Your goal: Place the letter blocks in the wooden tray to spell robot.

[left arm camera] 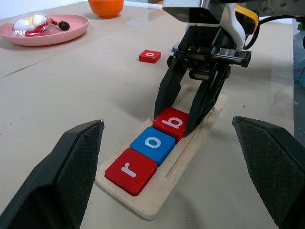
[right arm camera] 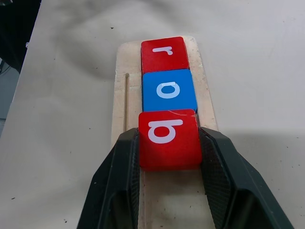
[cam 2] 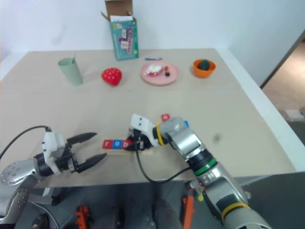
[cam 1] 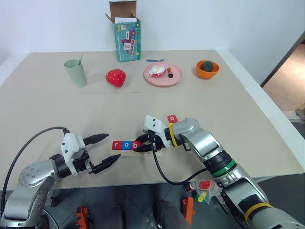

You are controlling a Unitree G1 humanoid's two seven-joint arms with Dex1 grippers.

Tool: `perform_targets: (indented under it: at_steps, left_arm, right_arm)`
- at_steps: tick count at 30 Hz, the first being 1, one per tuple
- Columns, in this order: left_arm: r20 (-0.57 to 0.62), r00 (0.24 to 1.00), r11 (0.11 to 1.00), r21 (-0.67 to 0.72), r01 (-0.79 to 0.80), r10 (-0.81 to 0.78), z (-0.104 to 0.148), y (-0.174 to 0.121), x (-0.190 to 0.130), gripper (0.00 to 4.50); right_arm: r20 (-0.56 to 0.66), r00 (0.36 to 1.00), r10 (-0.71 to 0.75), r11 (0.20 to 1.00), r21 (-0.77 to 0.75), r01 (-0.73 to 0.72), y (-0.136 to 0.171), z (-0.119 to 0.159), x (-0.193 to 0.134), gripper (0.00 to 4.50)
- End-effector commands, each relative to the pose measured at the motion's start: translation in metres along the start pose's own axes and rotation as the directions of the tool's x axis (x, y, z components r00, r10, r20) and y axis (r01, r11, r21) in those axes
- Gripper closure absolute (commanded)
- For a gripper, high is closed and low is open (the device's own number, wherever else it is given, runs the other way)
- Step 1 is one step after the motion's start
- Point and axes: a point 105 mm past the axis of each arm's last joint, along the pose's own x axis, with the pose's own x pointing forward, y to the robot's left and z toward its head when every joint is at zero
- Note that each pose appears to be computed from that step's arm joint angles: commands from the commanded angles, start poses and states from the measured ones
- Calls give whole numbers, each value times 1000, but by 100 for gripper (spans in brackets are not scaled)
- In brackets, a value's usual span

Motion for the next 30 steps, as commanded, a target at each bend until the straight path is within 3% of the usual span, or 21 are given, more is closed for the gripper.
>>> perform_targets:
  at_steps: [1, 3, 5, 11, 12, 26, 30]
  left_arm:
    - [22, 1000, 999, 38, 14, -15, 8, -3, 2, 0]
    - [21, 1000, 999, 38, 14, -15, 7, -3, 2, 0]
    - [21, 1000, 999, 38, 13, -14, 7, -3, 2, 0]
    - [18, 1000, 999, 38, 12, -13, 6, -2, 2, 0]
    - [17, 1000, 999, 38, 12, -13, 6, -2, 2, 0]
    - [18, 1000, 999, 45, 14, -15, 5, -2, 3, 0]
    - [24, 1000, 998, 53, 17, -18, 7, -1, 3, 0]
  right_arm:
    - [7, 1000, -16, 1000, -13, 16, -2, 1, -1, 330]
    - [3, 1000, -7, 1000, -3, 7, -1, -1, -1, 330]
    - [6, 1000, -8, 1000, -10, 8, -1, -1, -1, 226]
    - [32, 999, -19, 1000, -24, 20, -4, 5, -3, 13]
    - [39, 999, -20, 999, -29, 21, -5, 8, -5, 4]
    - [114, 993, -31, 999, -7, 32, -3, 27, -30, 4]
    - [123, 992, -30, 1000, 5, 30, -1, 28, -39, 124]
